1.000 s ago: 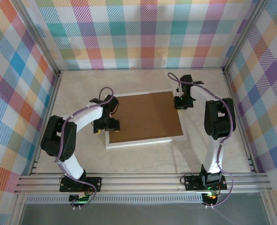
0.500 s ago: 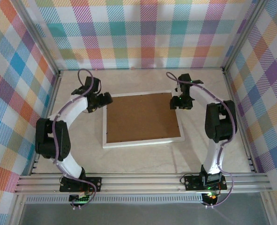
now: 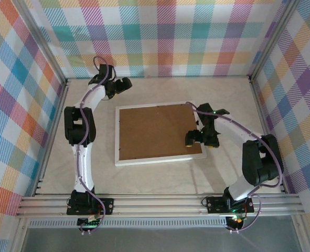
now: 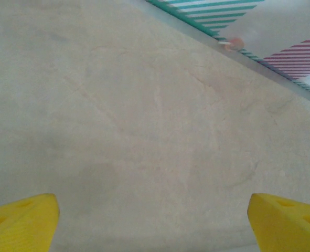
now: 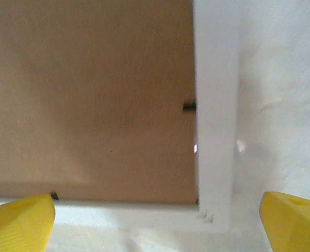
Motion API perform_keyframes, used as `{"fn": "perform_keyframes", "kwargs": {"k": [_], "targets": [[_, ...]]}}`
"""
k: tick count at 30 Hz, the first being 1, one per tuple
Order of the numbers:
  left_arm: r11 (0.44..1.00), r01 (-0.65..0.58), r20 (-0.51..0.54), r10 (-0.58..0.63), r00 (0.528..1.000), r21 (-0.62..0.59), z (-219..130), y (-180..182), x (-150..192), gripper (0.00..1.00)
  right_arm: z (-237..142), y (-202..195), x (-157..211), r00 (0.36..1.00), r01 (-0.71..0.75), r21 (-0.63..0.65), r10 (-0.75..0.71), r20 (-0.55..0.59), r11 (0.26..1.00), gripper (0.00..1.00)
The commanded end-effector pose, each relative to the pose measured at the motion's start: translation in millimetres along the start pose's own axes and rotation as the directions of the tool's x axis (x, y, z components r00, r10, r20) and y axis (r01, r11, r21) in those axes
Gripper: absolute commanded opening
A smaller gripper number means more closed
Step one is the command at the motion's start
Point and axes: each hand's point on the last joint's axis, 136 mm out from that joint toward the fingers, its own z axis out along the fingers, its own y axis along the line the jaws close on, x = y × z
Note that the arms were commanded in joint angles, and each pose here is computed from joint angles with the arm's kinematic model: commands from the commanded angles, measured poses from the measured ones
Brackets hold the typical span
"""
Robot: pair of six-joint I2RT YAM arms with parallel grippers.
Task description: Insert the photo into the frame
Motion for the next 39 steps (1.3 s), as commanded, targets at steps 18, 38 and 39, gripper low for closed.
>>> {"fn": "perform_keyframes", "kwargs": {"k": [18, 38, 39], "targets": [[0.996, 0.041, -0.251, -0.021, 0.968, 0.073, 40.5, 14.4, 65.0, 0.93, 37.8, 64.1, 44.0, 0.955, -0.297, -0.264, 0.281, -0.098, 0.918, 0.99], [0.976, 0.196, -0.354, -0.150, 0.923, 0.099, -4.4, 14.1, 144.9, 0.92, -0.7, 62.1, -93.8, 0.913, -0.187, -0.183, 0.239, 0.332, 0.965, 0.99], [0.976, 0.195, -0.359, -0.147, 0.922, 0.101, -6.4, 11.2, 149.9, 0.92, 0.4, 61.7, -99.1, 0.910, -0.188, -0.186, 0.242, 0.338, 0.965, 0.99]]}}
